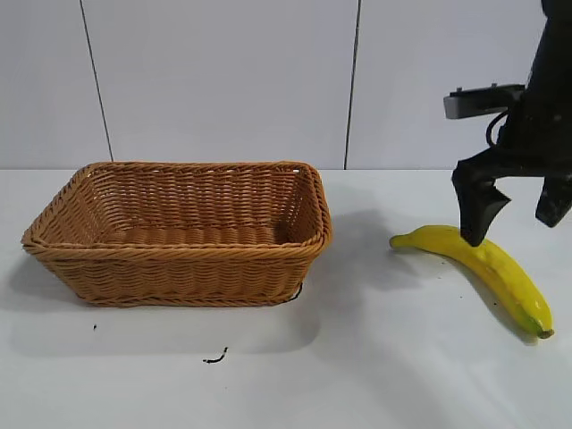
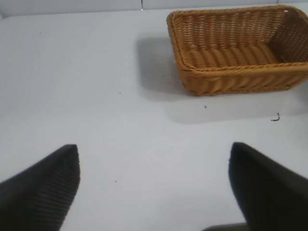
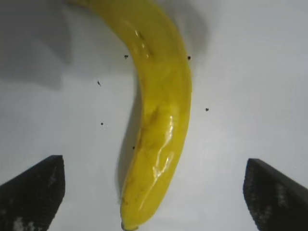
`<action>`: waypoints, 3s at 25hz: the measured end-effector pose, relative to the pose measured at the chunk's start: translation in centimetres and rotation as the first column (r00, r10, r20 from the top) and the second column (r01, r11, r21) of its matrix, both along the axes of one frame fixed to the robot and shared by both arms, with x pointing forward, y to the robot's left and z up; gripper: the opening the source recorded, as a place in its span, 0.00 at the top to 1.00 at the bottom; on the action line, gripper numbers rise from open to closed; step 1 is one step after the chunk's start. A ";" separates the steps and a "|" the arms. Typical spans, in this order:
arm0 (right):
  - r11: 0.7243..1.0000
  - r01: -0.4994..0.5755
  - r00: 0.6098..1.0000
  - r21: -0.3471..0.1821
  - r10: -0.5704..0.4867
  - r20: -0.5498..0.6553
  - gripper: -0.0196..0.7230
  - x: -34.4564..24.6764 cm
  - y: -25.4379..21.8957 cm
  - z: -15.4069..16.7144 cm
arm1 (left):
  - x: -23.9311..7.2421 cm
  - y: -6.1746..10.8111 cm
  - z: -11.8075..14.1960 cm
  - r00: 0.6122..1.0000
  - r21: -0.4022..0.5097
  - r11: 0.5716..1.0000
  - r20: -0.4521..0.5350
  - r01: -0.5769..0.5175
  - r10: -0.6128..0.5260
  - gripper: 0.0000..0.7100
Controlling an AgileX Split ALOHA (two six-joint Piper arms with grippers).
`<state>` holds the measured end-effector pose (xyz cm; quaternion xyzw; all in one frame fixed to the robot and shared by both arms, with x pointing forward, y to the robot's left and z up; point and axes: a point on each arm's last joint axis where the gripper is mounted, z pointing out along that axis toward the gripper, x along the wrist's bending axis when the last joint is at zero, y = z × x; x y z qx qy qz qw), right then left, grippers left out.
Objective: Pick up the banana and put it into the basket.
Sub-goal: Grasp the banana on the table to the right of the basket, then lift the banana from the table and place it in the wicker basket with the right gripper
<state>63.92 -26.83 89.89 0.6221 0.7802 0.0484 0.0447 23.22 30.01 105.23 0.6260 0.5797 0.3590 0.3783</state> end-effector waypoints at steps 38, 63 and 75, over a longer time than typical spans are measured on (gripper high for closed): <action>0.999 0.040 0.996 -0.021 -0.038 0.078 0.58 0.2 -0.3 9.1 | 0.0 0.0 0.0 1.000 0.000 1.000 0.000 0.000 0.000 0.11; 0.706 -0.677 0.594 -0.208 0.691 0.413 0.58 2.5 22.5 15.2 | 0.0 0.0 0.0 1.000 0.000 1.000 0.000 0.000 0.000 0.11; 0.503 -0.819 0.376 -0.275 0.833 0.405 0.58 1.8 28.3 9.5 | 0.0 0.0 0.0 1.000 0.000 1.000 0.000 0.000 0.000 0.11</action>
